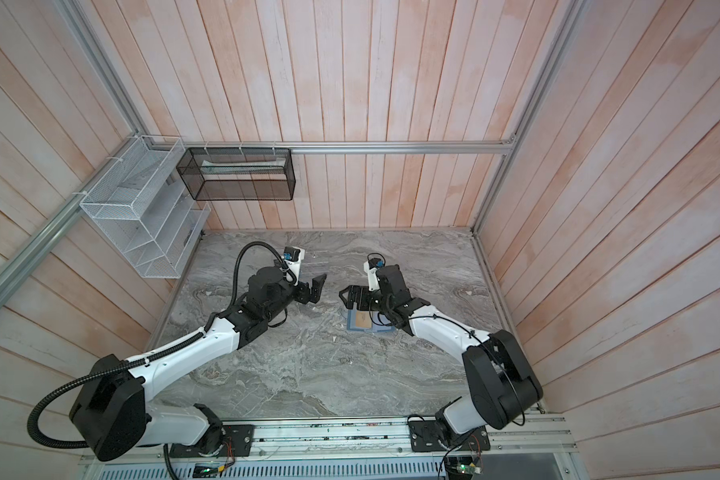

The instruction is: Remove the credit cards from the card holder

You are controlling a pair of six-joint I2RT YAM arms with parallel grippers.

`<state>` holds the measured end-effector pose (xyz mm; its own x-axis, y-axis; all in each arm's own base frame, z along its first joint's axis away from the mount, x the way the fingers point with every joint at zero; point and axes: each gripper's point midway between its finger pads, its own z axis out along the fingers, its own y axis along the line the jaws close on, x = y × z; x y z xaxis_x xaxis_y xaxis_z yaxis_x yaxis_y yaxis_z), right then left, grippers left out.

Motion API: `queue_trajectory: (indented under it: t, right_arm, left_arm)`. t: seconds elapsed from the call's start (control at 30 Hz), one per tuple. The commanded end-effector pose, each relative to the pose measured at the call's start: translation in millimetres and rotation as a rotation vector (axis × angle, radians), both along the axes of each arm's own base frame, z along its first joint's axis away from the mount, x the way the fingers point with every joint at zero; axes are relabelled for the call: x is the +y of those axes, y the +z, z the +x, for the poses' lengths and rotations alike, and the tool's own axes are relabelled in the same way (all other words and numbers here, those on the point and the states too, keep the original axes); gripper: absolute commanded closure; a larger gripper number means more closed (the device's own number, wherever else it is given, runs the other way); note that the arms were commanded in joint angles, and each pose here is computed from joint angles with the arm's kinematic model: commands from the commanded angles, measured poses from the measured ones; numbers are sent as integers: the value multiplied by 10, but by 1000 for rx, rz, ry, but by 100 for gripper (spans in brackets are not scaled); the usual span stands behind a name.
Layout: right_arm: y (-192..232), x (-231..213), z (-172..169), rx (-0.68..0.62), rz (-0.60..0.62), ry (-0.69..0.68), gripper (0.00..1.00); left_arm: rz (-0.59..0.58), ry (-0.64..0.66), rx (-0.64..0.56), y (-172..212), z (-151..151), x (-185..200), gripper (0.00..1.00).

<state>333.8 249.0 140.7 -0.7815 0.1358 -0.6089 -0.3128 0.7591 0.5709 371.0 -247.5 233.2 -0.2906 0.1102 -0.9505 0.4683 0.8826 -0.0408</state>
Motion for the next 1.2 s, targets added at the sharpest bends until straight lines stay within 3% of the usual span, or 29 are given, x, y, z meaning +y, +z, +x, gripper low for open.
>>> queue_trajectory:
  t: [0.0, 0.17, 0.47, 0.63, 0.87, 1.0, 1.17]
  right_arm:
    - [-115, -284, -58, 33, -11, -95, 2]
    - [-281, -531, -137, 60, 10, -137, 2]
    - [-437, -643, -102, 96, 71, -93, 2]
    - [-433, -627, -98, 97, 114, -73, 2]
    - [-501, -646, -108, 113, 160, -66, 2]
    - [-612, -661, -168, 135, 163, -70, 2]
    - [-723, -697, -223, 154, 159, -78, 2]
  left_arm:
    - [44, 17, -8, -73, 44, 24, 0]
    - [-57, -88, 43, -70, 12, -248, 0]
    - [-59, -196, 220, -359, 35, -632, 0]
    - [-327, -315, 455, -396, -264, -922, 0]
    - [-629, -312, 783, -664, -349, -1197, 0]
    - [-735, -322, 911, -805, -354, -1336, 0]
    - [-769, -307, 987, -978, -330, -1405, 0]
